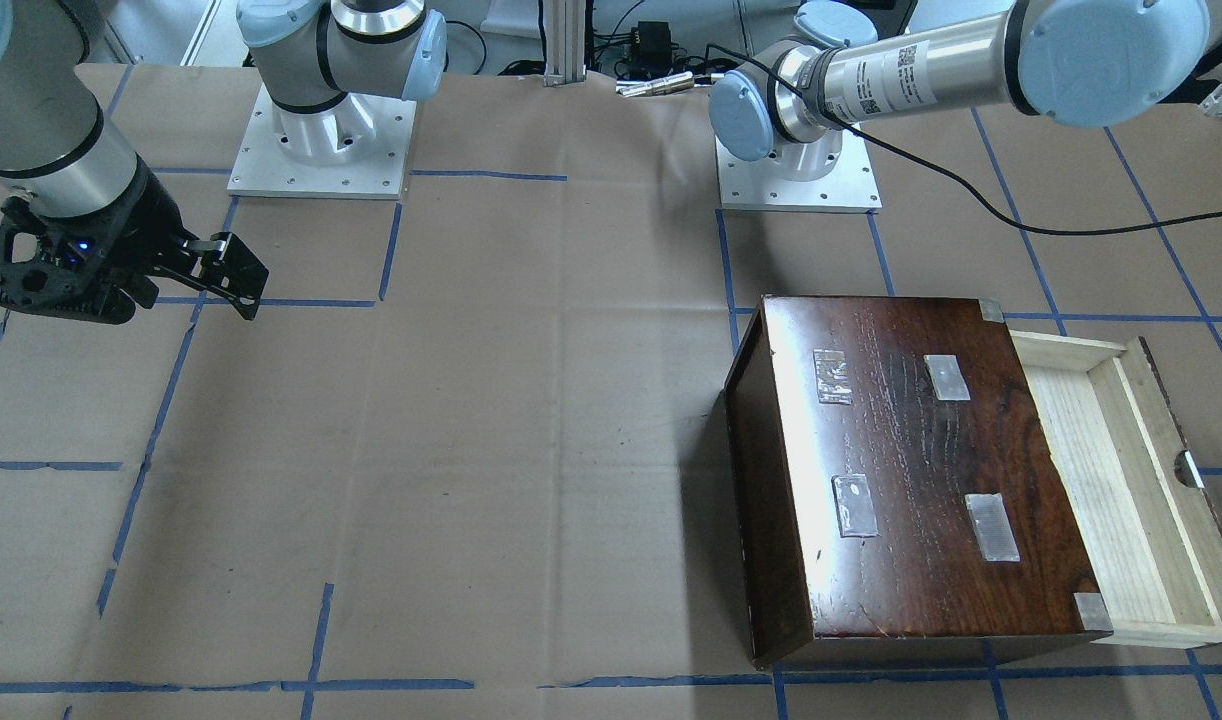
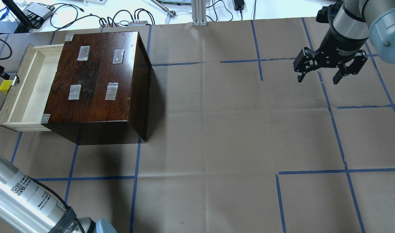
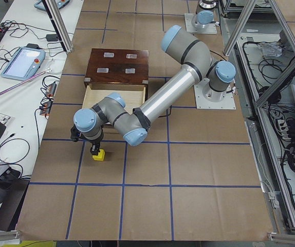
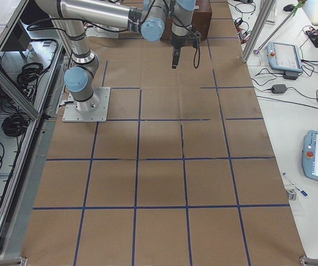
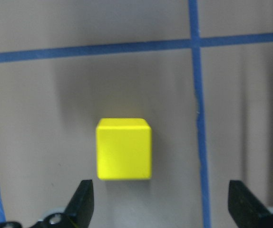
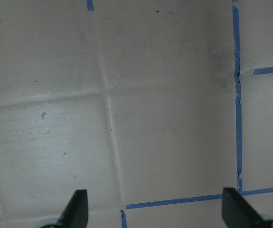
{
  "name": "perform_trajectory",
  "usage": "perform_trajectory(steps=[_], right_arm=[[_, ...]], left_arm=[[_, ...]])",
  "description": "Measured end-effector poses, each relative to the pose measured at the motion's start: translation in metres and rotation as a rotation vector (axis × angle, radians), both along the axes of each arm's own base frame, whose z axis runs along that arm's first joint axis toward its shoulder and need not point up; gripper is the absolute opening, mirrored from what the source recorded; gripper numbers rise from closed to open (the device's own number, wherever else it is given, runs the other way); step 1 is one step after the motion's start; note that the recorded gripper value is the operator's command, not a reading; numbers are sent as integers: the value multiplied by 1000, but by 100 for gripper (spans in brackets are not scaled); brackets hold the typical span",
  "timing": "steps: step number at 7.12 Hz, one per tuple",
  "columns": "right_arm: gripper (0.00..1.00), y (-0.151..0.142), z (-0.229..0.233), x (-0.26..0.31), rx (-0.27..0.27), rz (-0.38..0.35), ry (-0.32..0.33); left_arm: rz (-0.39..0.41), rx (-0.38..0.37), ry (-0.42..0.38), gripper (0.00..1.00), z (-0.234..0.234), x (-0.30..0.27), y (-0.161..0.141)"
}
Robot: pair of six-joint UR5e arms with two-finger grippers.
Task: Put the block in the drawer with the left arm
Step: 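Lower the left gripper onto the yellow cube beside the drawer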
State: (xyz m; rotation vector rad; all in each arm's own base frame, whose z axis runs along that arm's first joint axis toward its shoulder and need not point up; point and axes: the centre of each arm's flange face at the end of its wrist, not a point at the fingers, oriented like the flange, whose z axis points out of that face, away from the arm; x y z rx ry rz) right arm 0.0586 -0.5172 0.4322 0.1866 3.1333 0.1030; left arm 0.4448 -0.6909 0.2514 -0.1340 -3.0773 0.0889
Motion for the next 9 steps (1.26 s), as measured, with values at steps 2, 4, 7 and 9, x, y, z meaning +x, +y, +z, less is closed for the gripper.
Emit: perform_trajectory(steps=[2, 4, 7, 9], right_arm=[[100, 0, 0, 0, 0, 0, 0], [100, 0, 0, 0, 0, 1, 0], [100, 0, 0, 0, 0, 1, 0], [100, 0, 0, 0, 0, 1, 0]], left_arm=[[-5, 22, -56, 98, -18, 7, -6], [-14, 41, -54, 98, -36, 2, -12], [-36, 61, -41, 95, -63, -11, -22], [-39, 65, -51, 60, -72, -10, -24]])
